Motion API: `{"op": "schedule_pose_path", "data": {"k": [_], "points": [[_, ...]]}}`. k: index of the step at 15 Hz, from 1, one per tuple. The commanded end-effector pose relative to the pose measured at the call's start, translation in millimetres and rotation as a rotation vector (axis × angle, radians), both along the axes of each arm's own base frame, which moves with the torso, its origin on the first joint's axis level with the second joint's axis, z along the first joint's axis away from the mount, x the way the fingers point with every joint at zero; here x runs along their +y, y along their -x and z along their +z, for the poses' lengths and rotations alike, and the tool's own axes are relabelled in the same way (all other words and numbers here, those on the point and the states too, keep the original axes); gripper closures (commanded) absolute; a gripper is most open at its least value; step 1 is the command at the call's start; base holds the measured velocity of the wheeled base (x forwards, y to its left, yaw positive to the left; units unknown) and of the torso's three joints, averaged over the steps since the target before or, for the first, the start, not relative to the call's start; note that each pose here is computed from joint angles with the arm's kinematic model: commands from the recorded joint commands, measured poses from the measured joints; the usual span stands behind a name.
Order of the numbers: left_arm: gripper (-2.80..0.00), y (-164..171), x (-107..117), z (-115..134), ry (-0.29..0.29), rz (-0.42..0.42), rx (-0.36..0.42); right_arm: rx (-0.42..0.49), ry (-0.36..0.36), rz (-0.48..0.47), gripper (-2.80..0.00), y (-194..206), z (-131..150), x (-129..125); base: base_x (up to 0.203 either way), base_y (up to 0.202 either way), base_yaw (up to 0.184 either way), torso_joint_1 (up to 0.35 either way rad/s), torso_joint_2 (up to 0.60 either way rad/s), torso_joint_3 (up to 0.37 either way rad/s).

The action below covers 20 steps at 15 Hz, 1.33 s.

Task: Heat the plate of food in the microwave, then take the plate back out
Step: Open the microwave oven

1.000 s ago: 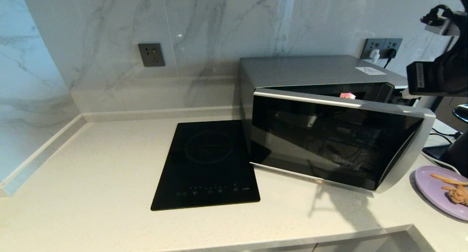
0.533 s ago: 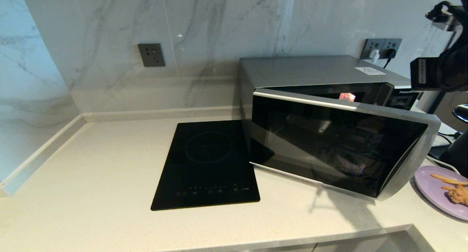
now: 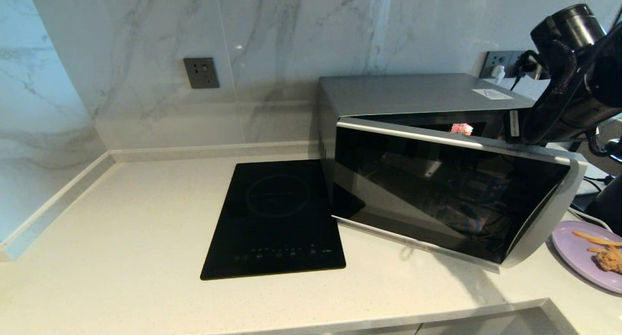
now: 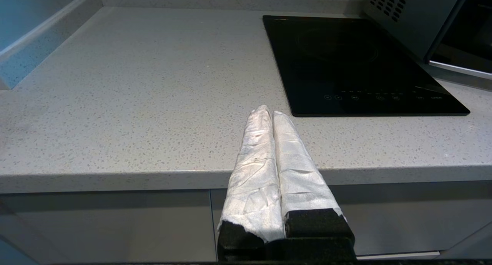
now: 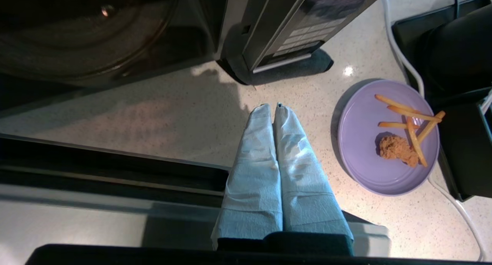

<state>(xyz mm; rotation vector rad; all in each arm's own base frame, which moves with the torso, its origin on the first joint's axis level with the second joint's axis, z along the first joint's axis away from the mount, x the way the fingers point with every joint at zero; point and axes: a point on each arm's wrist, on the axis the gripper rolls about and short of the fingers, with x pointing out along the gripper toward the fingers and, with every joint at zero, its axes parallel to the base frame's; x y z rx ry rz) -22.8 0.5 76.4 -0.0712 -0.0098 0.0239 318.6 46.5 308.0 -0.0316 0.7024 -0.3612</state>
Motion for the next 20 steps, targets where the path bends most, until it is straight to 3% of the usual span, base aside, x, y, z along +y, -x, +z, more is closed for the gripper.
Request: {"op": "schedule_pose_path", "data": {"k": [1, 6, 8, 13, 16, 20], "points": [[0.00, -0.1, 0.0, 0.1, 0.001, 0.000, 0.001, 0.031, 0.001, 0.001, 0.00, 1.3, -5.0, 0.2, 0.000, 0.000, 0.000, 0.000, 0.00, 0.000], [0.00, -0.1, 0.0, 0.1, 0.001, 0.000, 0.001, 0.032, -0.034, 0.065, 0.00, 38.6, 10.6, 3.5, 0.000, 0.000, 0.000, 0.000, 0.00, 0.000], [0.00, -0.1, 0.0, 0.1, 0.001, 0.000, 0.001, 0.044, -0.097, 0.152, 0.00, 60.7, 21.2, 7.8, 0.000, 0.000, 0.000, 0.000, 0.00, 0.000], [0.00, -0.1, 0.0, 0.1, 0.001, 0.000, 0.001, 0.166, -0.202, 0.309, 0.00, 114.3, 29.0, 35.4, 0.000, 0.000, 0.000, 0.000, 0.00, 0.000], [0.00, -0.1, 0.0, 0.1, 0.001, 0.000, 0.001, 0.210, -0.265, 0.342, 0.00, 122.3, 28.2, 42.7, 0.000, 0.000, 0.000, 0.000, 0.00, 0.000], [0.00, -0.1, 0.0, 0.1, 0.001, 0.000, 0.001, 0.224, -0.270, 0.348, 0.00, 122.8, 26.2, 43.9, 0.000, 0.000, 0.000, 0.000, 0.00, 0.000]]}}
